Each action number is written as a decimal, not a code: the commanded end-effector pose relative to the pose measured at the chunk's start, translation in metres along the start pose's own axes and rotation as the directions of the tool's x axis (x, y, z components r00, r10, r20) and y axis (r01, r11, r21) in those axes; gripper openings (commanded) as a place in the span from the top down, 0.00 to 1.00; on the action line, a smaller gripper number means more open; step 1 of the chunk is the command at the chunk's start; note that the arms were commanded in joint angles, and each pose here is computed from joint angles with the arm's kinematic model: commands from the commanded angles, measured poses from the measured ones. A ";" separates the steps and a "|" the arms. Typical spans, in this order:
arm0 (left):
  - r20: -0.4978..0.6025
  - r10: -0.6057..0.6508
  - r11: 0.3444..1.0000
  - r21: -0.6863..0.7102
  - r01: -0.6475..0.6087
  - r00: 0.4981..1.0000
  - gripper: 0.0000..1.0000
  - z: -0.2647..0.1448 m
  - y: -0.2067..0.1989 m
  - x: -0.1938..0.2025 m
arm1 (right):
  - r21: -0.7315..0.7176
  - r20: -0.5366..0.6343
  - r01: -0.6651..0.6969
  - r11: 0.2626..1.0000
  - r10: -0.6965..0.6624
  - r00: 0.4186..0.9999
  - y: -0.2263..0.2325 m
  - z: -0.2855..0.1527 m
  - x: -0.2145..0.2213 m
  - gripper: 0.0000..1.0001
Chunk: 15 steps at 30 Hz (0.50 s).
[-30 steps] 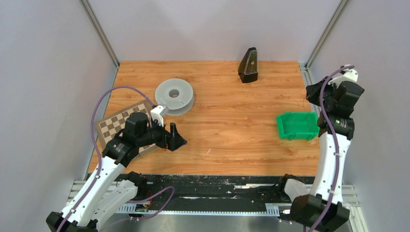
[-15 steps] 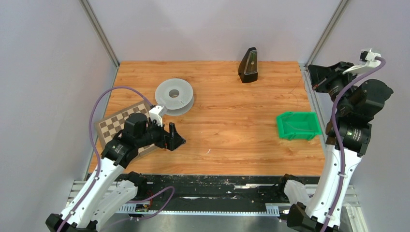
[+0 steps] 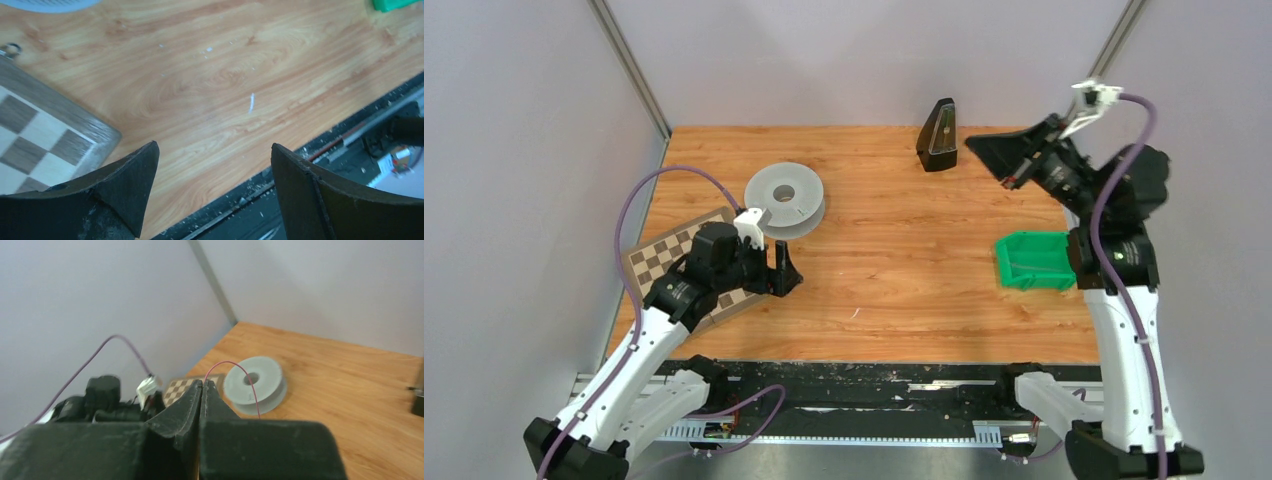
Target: Wrap the cables
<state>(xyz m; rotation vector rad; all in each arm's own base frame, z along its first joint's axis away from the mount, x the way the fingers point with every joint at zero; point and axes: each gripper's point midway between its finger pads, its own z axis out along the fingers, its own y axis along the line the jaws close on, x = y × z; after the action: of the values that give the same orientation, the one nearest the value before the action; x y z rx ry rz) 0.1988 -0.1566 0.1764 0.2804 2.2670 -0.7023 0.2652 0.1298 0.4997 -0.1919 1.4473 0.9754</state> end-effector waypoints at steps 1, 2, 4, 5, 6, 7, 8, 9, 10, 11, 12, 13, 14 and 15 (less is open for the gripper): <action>0.159 0.116 0.985 -0.146 -0.093 0.980 0.12 -0.010 0.012 -0.067 | -0.038 -0.090 0.003 0.999 -0.006 0.996 0.016 0.036 0.031 1.00; 0.163 0.139 0.968 -0.232 -0.099 0.977 0.13 -0.009 0.027 -0.076 | -0.036 -0.100 -0.001 0.999 -0.003 0.995 0.017 0.038 0.036 1.00; 0.179 0.217 0.935 -0.320 -0.152 0.960 0.14 -0.011 0.037 -0.102 | -0.032 -0.118 -0.003 0.999 0.000 0.993 0.017 0.042 0.047 1.00; 0.196 0.282 0.920 -0.335 -0.206 0.939 0.14 -0.013 0.035 -0.119 | -0.031 -0.129 -0.005 0.999 0.001 0.992 0.016 0.043 0.052 1.00; 0.175 0.347 0.897 -0.350 -0.271 0.921 0.15 -0.010 0.037 -0.127 | -0.030 -0.140 -0.010 1.000 0.005 0.990 0.015 0.043 0.056 1.00; 0.186 0.379 0.886 -0.355 -0.298 0.906 0.15 -0.008 0.035 -0.136 | -0.028 -0.146 -0.007 1.000 0.003 0.989 0.013 0.042 0.058 1.00; 0.166 0.435 0.861 -0.364 -0.355 0.885 0.16 -0.003 0.036 -0.140 | -0.024 -0.151 -0.004 1.000 0.000 0.989 0.012 0.041 0.061 1.00; 0.194 0.469 0.850 -0.365 -0.380 0.862 0.15 -0.001 0.033 -0.150 | -0.020 -0.154 0.008 1.000 -0.011 0.988 0.011 0.039 0.062 1.00; 0.177 0.517 0.826 -0.358 -0.435 0.838 0.15 0.006 0.035 -0.146 | -0.009 -0.155 0.020 1.000 -0.021 0.988 0.009 0.036 0.064 1.00; 0.219 0.551 0.813 -0.357 -0.459 0.805 0.15 0.008 0.030 -0.156 | 0.003 -0.153 0.032 0.999 -0.031 0.988 0.007 0.032 0.065 1.00; 0.202 0.600 0.784 -0.337 -0.520 0.774 0.15 0.017 0.031 -0.148 | 0.018 -0.149 0.055 0.998 -0.052 0.988 0.005 0.028 0.065 1.00; 0.235 0.629 0.766 -0.347 -0.540 0.741 0.15 0.019 0.028 -0.156 | 0.044 -0.141 0.071 0.996 -0.065 0.988 0.001 0.024 0.066 1.00; 0.231 0.678 0.727 -0.348 -0.591 0.698 0.16 0.028 0.029 -0.153 | 0.072 -0.132 0.089 0.993 -0.079 0.988 -0.003 0.018 0.065 1.00; 0.230 0.700 0.708 -0.348 -0.615 0.676 0.16 0.032 0.030 -0.152 | 0.100 -0.124 0.103 0.990 -0.091 0.988 -0.006 0.011 0.065 1.00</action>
<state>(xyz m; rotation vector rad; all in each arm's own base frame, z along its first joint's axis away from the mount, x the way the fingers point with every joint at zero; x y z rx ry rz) 0.3165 -0.1374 0.2405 0.5581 1.9185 -0.1645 0.2767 0.1847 0.4393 -0.2690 1.6234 0.9642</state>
